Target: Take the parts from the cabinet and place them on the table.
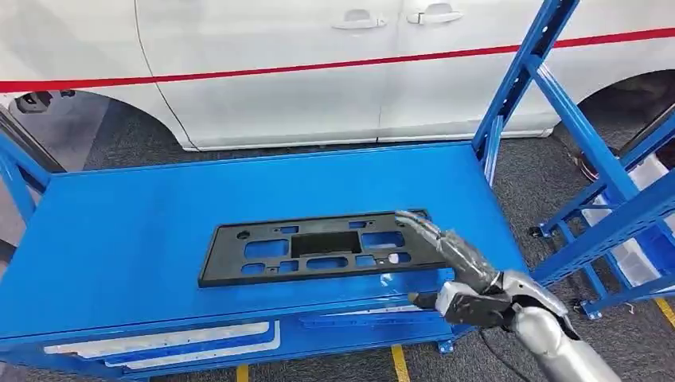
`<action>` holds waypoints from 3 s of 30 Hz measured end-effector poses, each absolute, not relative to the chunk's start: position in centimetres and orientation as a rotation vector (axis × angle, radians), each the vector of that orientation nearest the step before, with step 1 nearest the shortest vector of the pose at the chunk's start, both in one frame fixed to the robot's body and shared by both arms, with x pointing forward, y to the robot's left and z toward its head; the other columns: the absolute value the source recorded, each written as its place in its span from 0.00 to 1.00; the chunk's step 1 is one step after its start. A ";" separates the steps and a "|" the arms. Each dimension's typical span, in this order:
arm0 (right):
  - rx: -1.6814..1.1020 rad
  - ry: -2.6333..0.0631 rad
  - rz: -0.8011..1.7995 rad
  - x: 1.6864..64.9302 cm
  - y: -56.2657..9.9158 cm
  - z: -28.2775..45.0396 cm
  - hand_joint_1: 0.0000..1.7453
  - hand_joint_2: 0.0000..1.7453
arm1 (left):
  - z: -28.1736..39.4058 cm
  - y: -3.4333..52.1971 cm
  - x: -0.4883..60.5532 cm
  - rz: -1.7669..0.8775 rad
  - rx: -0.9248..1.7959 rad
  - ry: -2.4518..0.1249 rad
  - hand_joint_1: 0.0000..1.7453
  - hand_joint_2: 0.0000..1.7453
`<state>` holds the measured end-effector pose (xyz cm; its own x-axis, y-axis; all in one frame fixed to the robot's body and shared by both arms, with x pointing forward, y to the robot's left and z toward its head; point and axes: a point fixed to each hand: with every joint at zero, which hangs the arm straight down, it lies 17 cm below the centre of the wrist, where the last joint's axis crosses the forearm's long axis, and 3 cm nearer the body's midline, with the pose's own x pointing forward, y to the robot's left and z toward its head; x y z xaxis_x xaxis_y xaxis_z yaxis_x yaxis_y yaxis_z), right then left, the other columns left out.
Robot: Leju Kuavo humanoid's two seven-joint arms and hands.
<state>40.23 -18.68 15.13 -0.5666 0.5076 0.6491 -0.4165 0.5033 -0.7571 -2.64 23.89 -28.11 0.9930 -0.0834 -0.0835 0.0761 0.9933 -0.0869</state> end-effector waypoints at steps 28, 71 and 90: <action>-0.378 -1.737 1.389 40.1 -16.6 9.3 0.00 1.00 | -28.1 23.4 -2.0 -0.059 -0.093 0.060 0.00 0.00; -0.901 -1.712 1.108 47.7 -21.2 9.0 1.00 1.00 | -28.1 24.4 -1.2 -0.004 -0.094 0.007 0.00 0.00; -0.937 -1.869 1.095 46.8 -19.6 13.0 1.00 1.00 | -28.0 21.9 2.8 0.092 -0.083 -0.081 0.00 1.00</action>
<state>46.82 -19.55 13.00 -0.4400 0.8644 0.2431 0.2106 0.3626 -0.9078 2.75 21.92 -27.99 0.9925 0.0954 0.0769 -0.0887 0.9923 -0.0865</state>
